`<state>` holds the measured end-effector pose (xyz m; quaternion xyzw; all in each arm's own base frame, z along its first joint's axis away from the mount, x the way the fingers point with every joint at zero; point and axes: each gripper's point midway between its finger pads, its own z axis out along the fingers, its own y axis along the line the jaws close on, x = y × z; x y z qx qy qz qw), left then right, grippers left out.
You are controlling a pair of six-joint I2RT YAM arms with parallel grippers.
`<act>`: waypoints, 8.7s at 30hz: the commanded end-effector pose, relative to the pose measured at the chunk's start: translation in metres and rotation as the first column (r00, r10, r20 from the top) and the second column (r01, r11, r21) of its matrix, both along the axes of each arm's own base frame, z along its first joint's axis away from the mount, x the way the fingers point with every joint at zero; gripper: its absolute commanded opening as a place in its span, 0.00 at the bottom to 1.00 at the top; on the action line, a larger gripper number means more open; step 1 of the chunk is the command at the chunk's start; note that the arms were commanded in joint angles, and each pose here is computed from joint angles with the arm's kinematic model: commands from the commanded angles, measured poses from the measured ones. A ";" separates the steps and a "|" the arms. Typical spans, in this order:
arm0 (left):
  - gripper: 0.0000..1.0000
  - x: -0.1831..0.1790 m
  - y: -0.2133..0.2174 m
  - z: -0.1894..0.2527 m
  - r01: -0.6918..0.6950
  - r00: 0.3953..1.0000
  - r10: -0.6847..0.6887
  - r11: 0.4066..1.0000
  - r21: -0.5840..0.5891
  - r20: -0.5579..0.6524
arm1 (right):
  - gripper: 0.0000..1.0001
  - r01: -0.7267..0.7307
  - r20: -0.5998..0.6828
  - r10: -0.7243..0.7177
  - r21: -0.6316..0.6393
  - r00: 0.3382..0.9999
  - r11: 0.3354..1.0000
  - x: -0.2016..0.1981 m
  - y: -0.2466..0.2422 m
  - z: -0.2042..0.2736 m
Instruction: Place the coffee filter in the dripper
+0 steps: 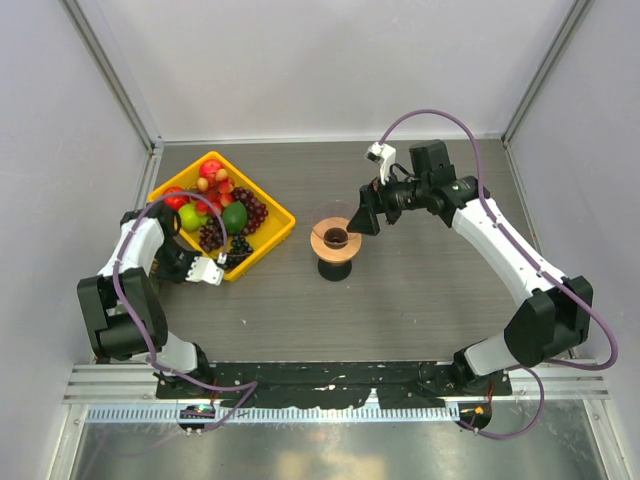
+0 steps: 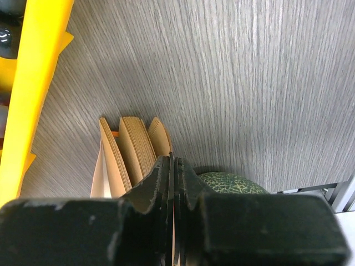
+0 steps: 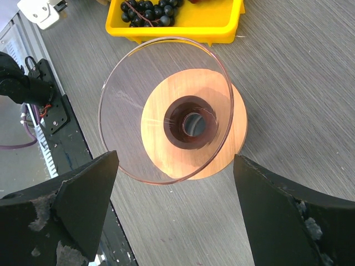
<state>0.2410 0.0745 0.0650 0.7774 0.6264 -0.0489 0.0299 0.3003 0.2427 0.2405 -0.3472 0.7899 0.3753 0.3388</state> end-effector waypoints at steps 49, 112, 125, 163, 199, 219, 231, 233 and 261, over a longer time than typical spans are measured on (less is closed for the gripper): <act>0.27 0.005 0.004 0.005 -0.033 0.999 0.033 0.998 0.053 0.007 | 0.91 -0.017 0.023 0.016 0.033 1.000 0.999 0.010 0.009 0.007; 0.00 -0.009 -0.013 0.016 -0.033 0.999 0.033 0.999 -0.015 0.005 | 0.91 -0.015 0.020 0.014 0.035 1.000 0.999 0.005 0.007 0.006; 0.41 0.005 0.001 0.016 -0.086 0.995 0.084 0.995 0.042 0.056 | 0.91 -0.018 0.012 0.018 0.043 1.000 0.999 0.003 0.008 0.005; 0.23 0.010 0.020 -0.013 0.007 0.998 -0.015 0.989 0.148 0.054 | 0.91 -0.015 0.005 0.014 0.039 1.000 0.999 0.002 0.007 0.004; 0.41 0.006 -0.017 0.025 -0.108 0.994 0.109 0.993 -0.036 0.014 | 0.91 -0.017 0.002 0.017 0.047 1.000 0.999 -0.003 0.006 0.003; 0.38 -0.008 -0.025 0.029 -0.054 0.998 0.053 0.996 -0.071 -0.015 | 0.91 -0.020 -0.002 0.021 0.049 1.000 0.999 -0.004 0.007 0.003; 0.37 -0.008 -0.023 0.000 -0.035 0.999 0.035 0.999 0.005 0.019 | 0.91 -0.019 -0.003 0.019 0.053 1.000 0.998 -0.003 0.008 0.004; 0.35 -0.005 -0.021 -0.004 -0.038 0.999 0.038 0.999 0.015 0.029 | 0.91 -0.018 -0.004 0.018 0.049 1.000 0.999 -0.003 0.007 0.003; 0.20 0.023 -0.004 0.002 -0.054 0.996 0.048 0.995 0.079 0.076 | 0.91 -0.023 -0.001 0.023 0.049 1.000 0.999 0.000 0.008 0.003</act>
